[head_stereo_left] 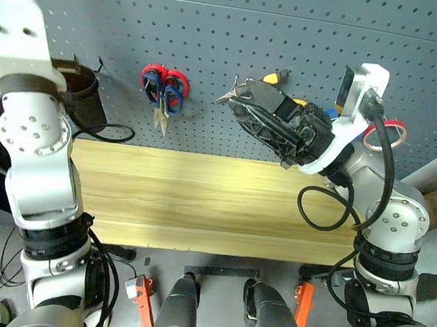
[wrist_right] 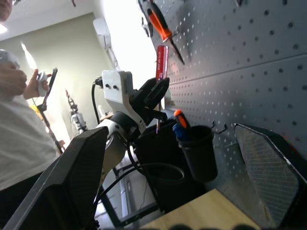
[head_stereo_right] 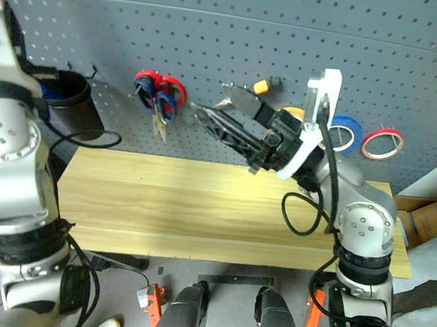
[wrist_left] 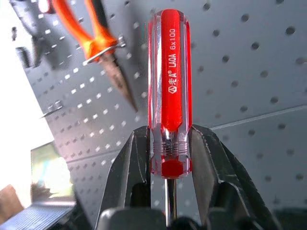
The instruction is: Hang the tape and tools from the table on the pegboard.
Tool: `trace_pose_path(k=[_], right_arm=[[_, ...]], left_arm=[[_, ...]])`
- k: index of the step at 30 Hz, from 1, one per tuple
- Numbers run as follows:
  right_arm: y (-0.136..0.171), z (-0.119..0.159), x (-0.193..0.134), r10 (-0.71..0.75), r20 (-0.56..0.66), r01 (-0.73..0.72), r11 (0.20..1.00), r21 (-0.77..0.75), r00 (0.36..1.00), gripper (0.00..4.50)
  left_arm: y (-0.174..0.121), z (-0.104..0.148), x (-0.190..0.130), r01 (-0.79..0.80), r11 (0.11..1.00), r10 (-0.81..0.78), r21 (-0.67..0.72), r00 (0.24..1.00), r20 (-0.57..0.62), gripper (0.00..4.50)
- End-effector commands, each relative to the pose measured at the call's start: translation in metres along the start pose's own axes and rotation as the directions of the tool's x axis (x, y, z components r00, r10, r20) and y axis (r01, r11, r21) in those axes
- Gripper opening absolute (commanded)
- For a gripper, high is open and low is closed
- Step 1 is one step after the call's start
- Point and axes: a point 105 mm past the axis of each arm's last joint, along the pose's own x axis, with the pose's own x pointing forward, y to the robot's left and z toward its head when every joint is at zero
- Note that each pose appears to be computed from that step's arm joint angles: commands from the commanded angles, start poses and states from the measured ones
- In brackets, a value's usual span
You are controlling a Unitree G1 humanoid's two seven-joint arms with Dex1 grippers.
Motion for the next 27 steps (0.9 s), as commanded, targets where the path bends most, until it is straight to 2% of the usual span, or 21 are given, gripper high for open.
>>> trace_pose_path(k=[1, 10, 19, 27], right_arm=[[0.001, 0.021, 0.004, 0.002, 0.078, 0.003, 0.998, -0.063, 0.997, 4.50], [-0.004, 0.027, 0.012, -0.014, 0.110, 0.025, 0.994, -0.107, 0.994, 4.50], [-0.013, 0.023, 0.028, -0.040, 0.148, 0.065, 0.984, -0.168, 0.988, 4.50], [-0.014, 0.022, 0.024, -0.055, 0.150, 0.083, 0.980, -0.183, 0.987, 4.50]], left_arm=[[0.007, 0.020, 0.011, -0.005, 1.000, 0.006, -0.004, 0.995, 0.097, 0.80], [0.004, 0.015, 0.032, 0.008, 1.000, -0.005, -0.025, 0.993, 0.121, 0.80], [-0.014, -0.022, 0.038, 0.037, 0.993, -0.032, -0.113, 0.999, 0.042, 0.80], [-0.019, -0.062, 0.021, 0.027, 0.990, -0.036, -0.140, 0.997, -0.063, 0.80]])
